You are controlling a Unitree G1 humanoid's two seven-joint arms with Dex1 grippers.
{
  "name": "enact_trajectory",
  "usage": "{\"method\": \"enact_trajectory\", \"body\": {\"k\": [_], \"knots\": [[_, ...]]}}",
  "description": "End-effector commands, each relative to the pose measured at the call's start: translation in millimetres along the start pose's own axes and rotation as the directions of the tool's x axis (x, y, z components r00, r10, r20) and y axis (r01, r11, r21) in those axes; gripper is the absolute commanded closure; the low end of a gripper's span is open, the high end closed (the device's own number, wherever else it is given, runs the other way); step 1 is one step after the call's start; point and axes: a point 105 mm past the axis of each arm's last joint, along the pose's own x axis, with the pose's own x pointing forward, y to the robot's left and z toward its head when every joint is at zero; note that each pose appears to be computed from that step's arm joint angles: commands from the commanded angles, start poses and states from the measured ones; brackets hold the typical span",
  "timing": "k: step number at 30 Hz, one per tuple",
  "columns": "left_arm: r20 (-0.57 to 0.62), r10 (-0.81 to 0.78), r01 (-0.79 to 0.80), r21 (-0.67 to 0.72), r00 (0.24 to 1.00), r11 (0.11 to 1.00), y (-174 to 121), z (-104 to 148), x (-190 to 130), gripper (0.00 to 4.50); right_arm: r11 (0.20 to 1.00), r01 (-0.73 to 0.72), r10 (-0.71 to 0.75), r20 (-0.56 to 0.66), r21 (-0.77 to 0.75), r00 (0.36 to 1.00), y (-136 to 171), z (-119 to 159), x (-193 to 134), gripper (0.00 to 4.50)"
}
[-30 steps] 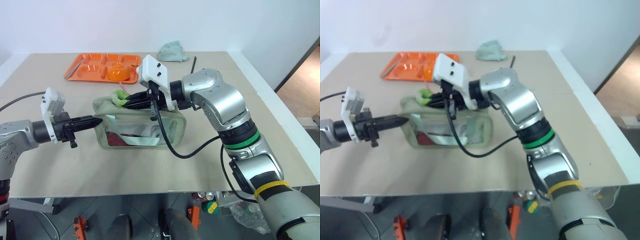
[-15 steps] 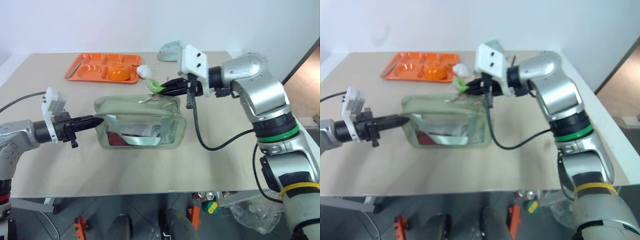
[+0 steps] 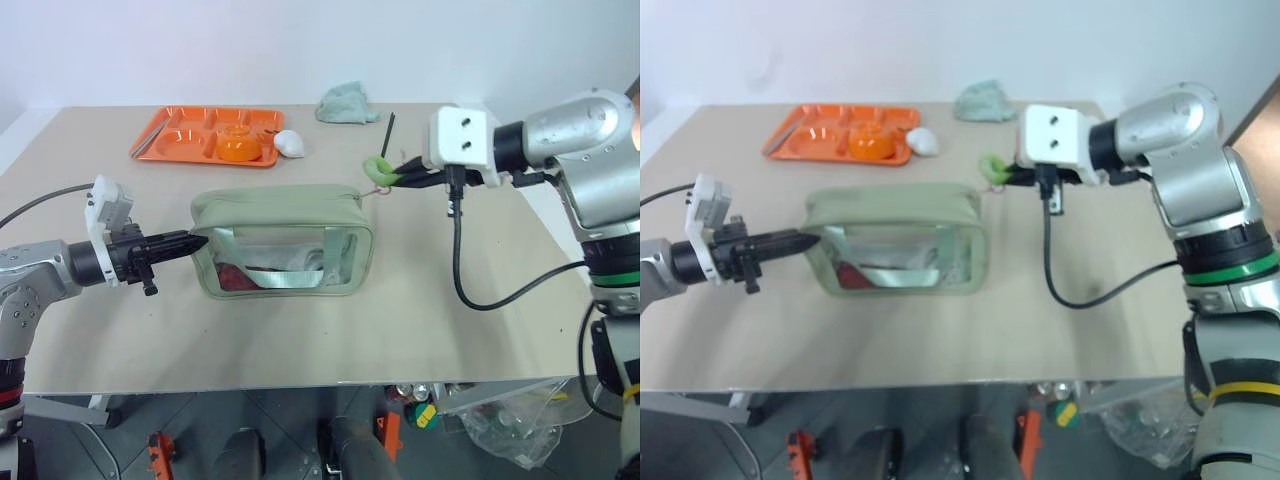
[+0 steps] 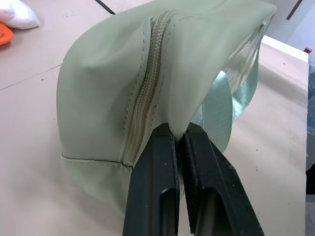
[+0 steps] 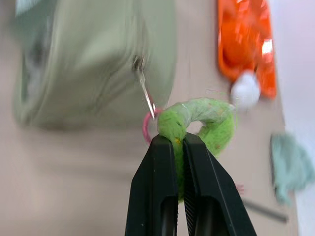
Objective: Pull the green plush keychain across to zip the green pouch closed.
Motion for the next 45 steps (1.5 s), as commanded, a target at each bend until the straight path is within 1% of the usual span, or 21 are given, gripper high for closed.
{"method": "enact_trajectory", "body": {"k": [1,3,5,9,13,17,22,26,28,29,30,31,32,33,34,36,38,40,41,43,45], "knots": [[0.018,-0.005,0.005,0.032,1.0,0.999,-2,7,0,4.5,0.999,0.041,-0.042,-0.127,-0.007,0.991,1,-28,-15,4.44],[0.018,-0.008,0.007,0.032,1.0,0.999,-1,8,0,4.5,1.0,0.015,-0.015,-0.136,-0.002,0.991,13,-33,-6,4.44],[0.017,-0.009,0.008,0.033,1.0,0.999,-1,8,1,4.5,1.0,-0.024,0.025,-0.11,0.009,0.994,28,-30,7,4.44],[0.019,-0.013,0.012,0.034,1.0,0.999,-1,9,3,4.5,0.993,-0.113,0.114,-0.028,0.032,0.993,61,-16,36,4.44],[0.016,-0.016,0.016,0.035,1.0,0.999,-2,9,3,4.5,0.988,-0.151,0.149,0.041,0.045,0.988,77,-1,56,4.44],[0.013,-0.015,0.015,0.037,1.0,0.999,-2,10,1,4.5,0.984,-0.176,0.173,0.072,0.03,0.982,83,8,68,4.44],[0.01,-0.013,0.013,0.036,1.0,0.999,-2,10,1,4.5,0.981,-0.194,0.192,0.111,0.011,0.975,85,18,74,4.44],[0.012,-0.014,0.013,0.029,1.0,0.999,-3,10,0,4.5,0.984,-0.177,0.174,0.112,0.02,0.978,78,18,72,4.44],[0.018,0.001,-0.001,0.01,1.0,1.0,-1,9,-3,4.5,0.983,-0.171,0.164,0.1,0.069,0.981,71,10,64,4.44],[0.024,0.009,-0.009,-0.004,1.0,1.0,0,9,-4,4.5,0.98,-0.17,0.159,0.108,0.099,0.981,67,8,58,3.95],[0.029,0.013,-0.012,-0.014,1.0,1.0,0,10,-5,4.5,0.976,-0.171,0.154,0.126,0.136,0.98,64,7,53,3.79],[0.033,0.015,-0.015,-0.017,0.999,1.0,0,10,-6,4.5,0.97,-0.176,0.151,0.151,0.166,0.977,61,8,47,3.54],[0.04,0.026,-0.025,-0.026,0.999,0.999,2,10,-7,4.13,0.965,-0.173,0.138,0.179,0.198,0.974,57,9,40,3.2],[0.044,0.035,-0.034,-0.034,0.998,0.999,3,11,-9,3.7,0.958,-0.167,0.12,0.2,0.234,0.972,52,8,33,2.74],[0.043,0.044,-0.043,-0.033,0.998,0.999,4,11,-11,3.51,0.952,-0.161,0.106,0.211,0.26,0.972,49,7,27,2.5],[0.046,0.053,-0.05,-0.048,0.998,0.998,4,11,-14,2.74,0.923,-0.144,0.062,0.233,0.356,0.97,41,-1,13,1.74],[0.053,0.056,-0.053,-0.056,0.997,0.997,4,12,-17,2.13,0.902,-0.148,0.048,0.247,0.405,0.968,39,-4,5,1.09],[0.094,0.088,-0.083,-0.052,0.992,0.995,7,21,-25,1.35,0.87,-0.153,0.031,0.256,0.47,0.966,39,-11,-7,0.32],[0.124,0.096,-0.089,-0.059,0.988,0.994,7,27,-30,1.11,0.859,-0.155,0.02,0.27,0.489,0.963,40,-13,-15,0.07],[0.166,0.113,-0.104,-0.063,0.98,0.993,4,35,-41,1.11,0.832,-0.155,-0.013,0.299,0.532,0.954,40,-15,-25,0.07],[0.185,0.134,-0.125,-0.062,0.974,0.99,0,37,-52,1.11,0.802,-0.152,-0.045,0.311,0.578,0.949,42,-18,-32,0.07]]}}
